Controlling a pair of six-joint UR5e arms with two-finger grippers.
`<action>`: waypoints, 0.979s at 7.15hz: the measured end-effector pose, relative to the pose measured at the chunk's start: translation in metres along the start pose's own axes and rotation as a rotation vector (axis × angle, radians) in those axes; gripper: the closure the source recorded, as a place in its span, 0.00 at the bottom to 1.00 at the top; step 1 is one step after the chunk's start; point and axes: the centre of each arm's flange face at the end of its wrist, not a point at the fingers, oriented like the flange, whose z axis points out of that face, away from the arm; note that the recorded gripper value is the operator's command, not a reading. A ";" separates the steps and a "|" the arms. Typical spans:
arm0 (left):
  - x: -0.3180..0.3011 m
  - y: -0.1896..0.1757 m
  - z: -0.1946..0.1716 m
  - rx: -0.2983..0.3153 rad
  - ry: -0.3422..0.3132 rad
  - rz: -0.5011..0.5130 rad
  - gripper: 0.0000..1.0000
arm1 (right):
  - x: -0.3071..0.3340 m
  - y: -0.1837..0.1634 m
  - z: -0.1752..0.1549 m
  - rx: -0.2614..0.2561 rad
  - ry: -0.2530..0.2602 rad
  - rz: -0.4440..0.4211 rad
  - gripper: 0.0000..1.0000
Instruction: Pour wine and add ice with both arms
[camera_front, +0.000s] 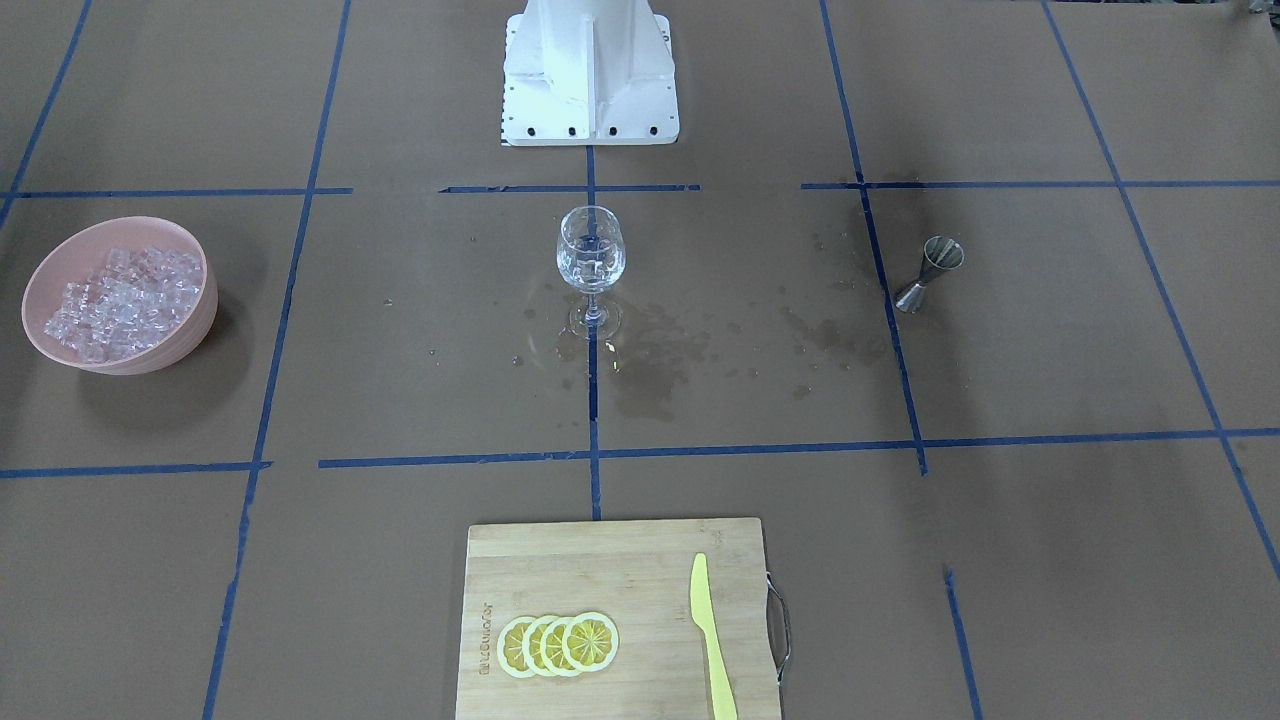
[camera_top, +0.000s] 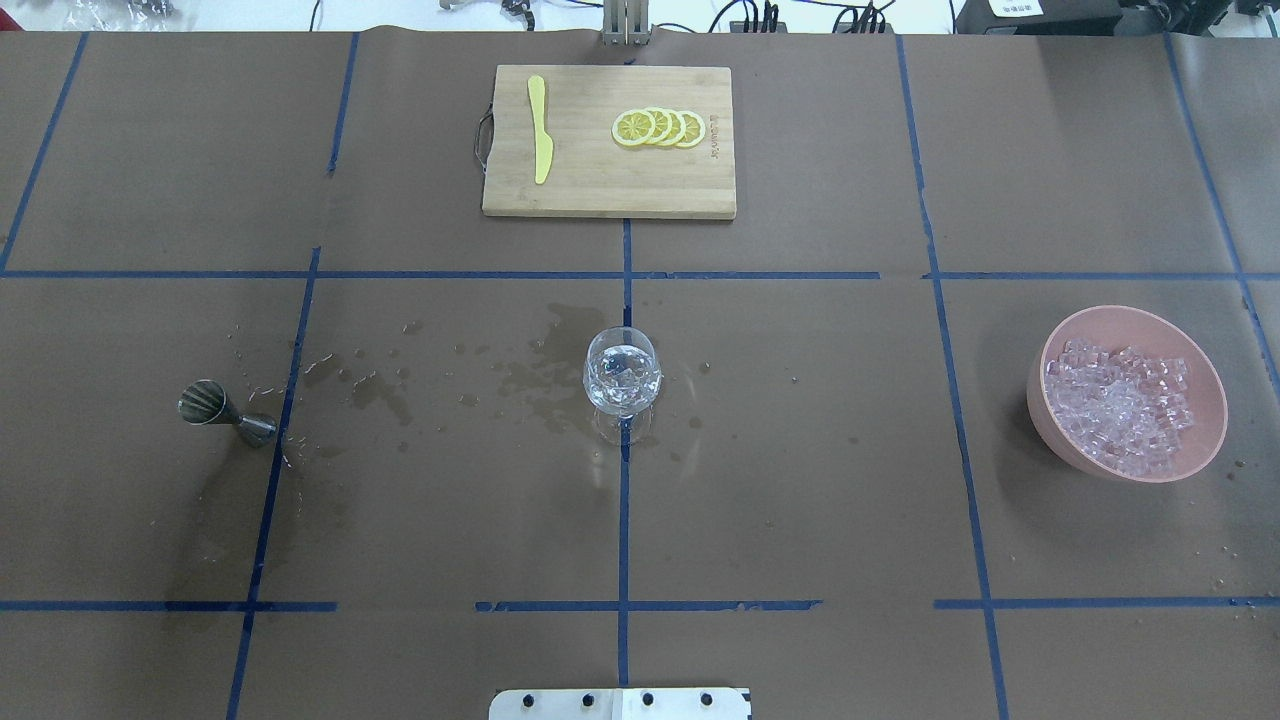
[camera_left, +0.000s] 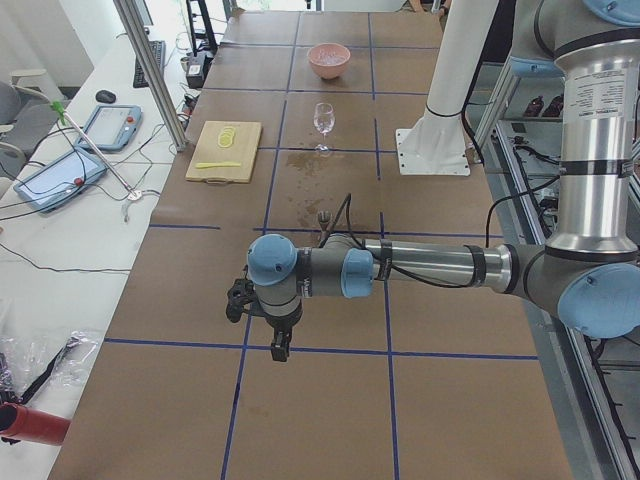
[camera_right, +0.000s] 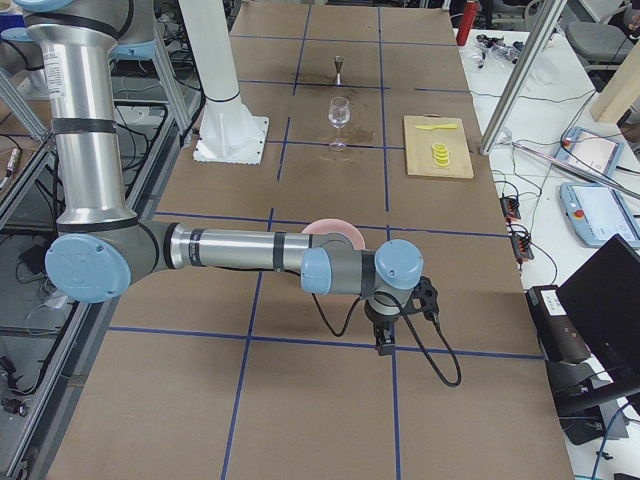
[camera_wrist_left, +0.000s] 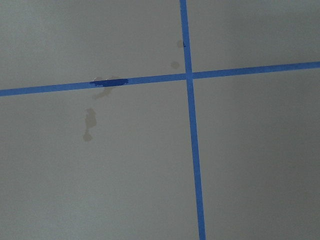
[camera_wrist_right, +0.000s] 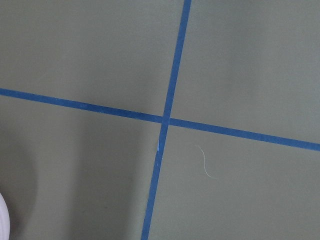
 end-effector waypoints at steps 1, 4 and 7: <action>0.002 -0.002 -0.002 0.004 0.000 -0.030 0.00 | 0.005 0.006 0.001 -0.002 -0.002 0.011 0.00; 0.007 -0.010 -0.008 0.018 0.000 -0.062 0.00 | 0.009 0.015 0.001 0.001 -0.002 0.046 0.00; 0.009 -0.011 -0.010 0.022 -0.002 -0.060 0.00 | 0.006 0.012 -0.007 0.018 0.002 0.099 0.00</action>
